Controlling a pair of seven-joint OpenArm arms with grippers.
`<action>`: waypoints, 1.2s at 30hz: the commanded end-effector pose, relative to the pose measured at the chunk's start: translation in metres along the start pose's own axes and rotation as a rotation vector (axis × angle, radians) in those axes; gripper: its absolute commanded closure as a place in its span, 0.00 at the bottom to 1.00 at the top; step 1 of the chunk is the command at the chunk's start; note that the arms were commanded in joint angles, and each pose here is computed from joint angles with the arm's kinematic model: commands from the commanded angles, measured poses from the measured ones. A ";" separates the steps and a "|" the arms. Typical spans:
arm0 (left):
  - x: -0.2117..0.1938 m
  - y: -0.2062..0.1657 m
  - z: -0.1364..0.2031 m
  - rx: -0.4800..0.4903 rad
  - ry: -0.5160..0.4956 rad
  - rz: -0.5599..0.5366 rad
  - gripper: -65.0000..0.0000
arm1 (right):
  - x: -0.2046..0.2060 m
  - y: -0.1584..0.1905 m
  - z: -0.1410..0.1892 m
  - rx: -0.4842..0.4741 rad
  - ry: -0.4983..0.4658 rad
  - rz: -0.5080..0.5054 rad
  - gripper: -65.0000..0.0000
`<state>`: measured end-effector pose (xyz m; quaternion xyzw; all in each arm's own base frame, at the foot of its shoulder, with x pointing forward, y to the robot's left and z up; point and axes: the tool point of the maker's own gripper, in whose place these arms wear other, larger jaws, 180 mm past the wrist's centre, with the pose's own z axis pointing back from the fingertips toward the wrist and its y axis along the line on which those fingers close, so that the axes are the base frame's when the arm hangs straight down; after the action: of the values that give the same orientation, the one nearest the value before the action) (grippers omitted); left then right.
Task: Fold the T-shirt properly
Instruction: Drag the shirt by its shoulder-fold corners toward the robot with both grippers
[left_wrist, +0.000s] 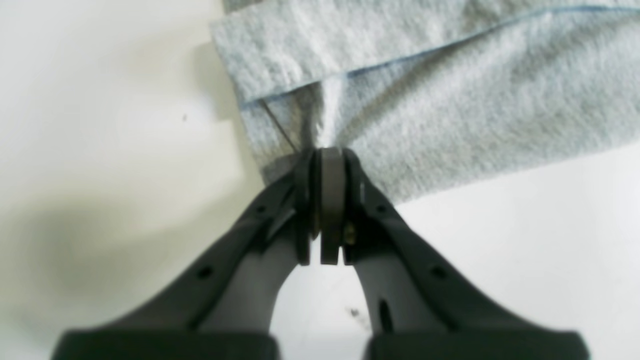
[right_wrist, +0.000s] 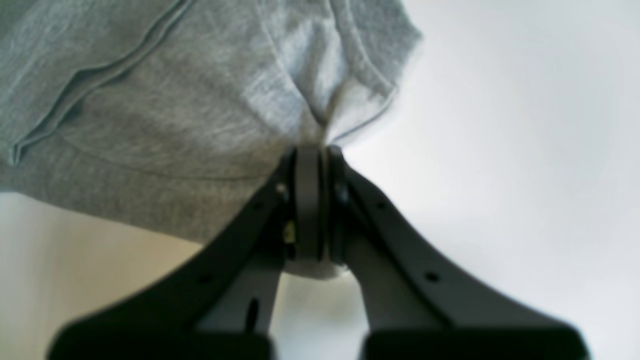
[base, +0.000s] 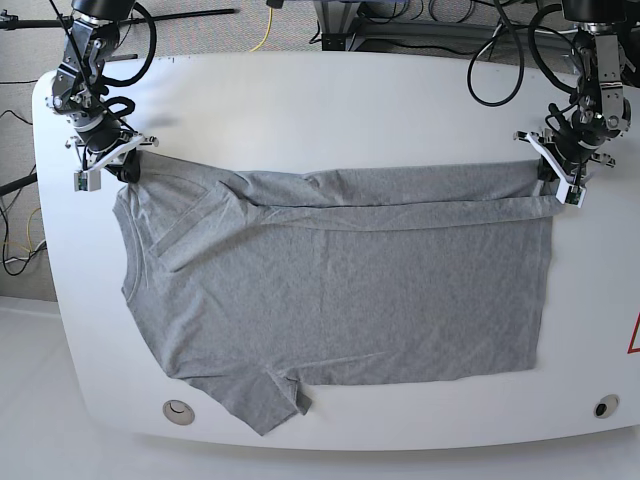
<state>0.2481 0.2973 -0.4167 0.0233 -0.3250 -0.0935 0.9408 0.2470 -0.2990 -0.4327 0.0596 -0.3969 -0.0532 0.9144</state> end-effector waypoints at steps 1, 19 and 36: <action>-0.008 0.010 0.012 0.029 0.022 -0.036 1.00 | -0.019 -0.007 0.010 -0.025 0.084 0.039 1.00; -0.065 0.007 0.048 0.024 0.145 -0.108 1.00 | -0.049 -0.011 0.047 -0.046 0.141 0.081 1.00; -0.087 0.009 0.082 0.036 0.198 -0.153 1.00 | -0.058 -0.008 0.095 -0.063 0.177 0.145 1.00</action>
<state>0.1300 0.3169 -0.4118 0.0595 -0.2279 -0.1481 0.9605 0.1373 -0.3008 -0.4201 0.0163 -0.3104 -0.0026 0.9505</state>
